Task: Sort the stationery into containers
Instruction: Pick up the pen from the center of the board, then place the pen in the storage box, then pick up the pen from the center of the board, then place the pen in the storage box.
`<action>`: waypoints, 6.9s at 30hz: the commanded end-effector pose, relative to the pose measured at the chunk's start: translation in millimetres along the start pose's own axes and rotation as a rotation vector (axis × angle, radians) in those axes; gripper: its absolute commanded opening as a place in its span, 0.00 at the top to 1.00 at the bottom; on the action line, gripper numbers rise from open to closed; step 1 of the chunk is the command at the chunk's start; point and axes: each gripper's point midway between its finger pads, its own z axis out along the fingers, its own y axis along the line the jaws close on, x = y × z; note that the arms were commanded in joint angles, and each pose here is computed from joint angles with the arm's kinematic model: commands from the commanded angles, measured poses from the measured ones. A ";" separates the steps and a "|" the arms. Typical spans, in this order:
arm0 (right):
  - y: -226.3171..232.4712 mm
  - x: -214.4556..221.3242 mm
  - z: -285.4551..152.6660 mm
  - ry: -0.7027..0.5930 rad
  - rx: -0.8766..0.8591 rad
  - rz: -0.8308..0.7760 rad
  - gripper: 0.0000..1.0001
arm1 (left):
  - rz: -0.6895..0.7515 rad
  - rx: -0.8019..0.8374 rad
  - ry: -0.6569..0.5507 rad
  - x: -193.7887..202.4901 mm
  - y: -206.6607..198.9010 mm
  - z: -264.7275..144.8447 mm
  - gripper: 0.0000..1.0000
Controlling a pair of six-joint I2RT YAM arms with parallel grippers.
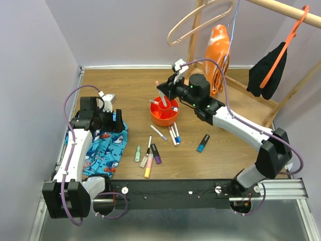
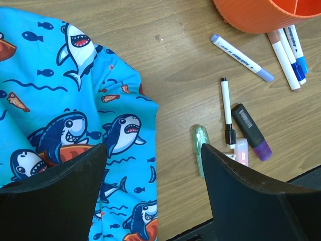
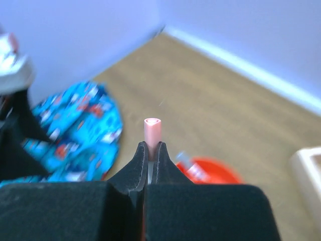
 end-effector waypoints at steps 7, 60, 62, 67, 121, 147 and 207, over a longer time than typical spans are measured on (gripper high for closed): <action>-51.0 -32.9 48.1 -0.294 0.062 -0.130 0.99 | 0.006 0.041 0.012 -6.4 0.6 11.9 0.16; 107.1 161.0 -24.2 0.617 -0.481 -0.044 0.55 | -0.004 0.056 -0.034 -8.3 -9.7 2.1 0.17; 109.6 165.1 -27.6 0.599 -0.555 -0.140 0.55 | 0.004 0.054 -0.025 -7.6 -10.5 0.1 0.18; 104.5 180.6 -30.4 0.631 -0.770 -0.460 0.55 | 0.036 0.011 -0.042 -12.7 -3.2 -3.0 0.18; 121.2 308.3 -36.2 0.846 -1.286 -1.107 0.62 | -0.020 -0.100 -0.103 -9.2 18.1 -17.1 0.14; 135.1 252.9 5.3 0.683 -1.125 -1.029 0.99 | -0.028 -0.080 -0.097 -11.6 16.5 -14.2 0.13; -67.3 102.2 96.5 0.088 -0.339 -0.205 0.97 | -0.090 -0.039 -0.008 -14.0 27.5 12.2 0.14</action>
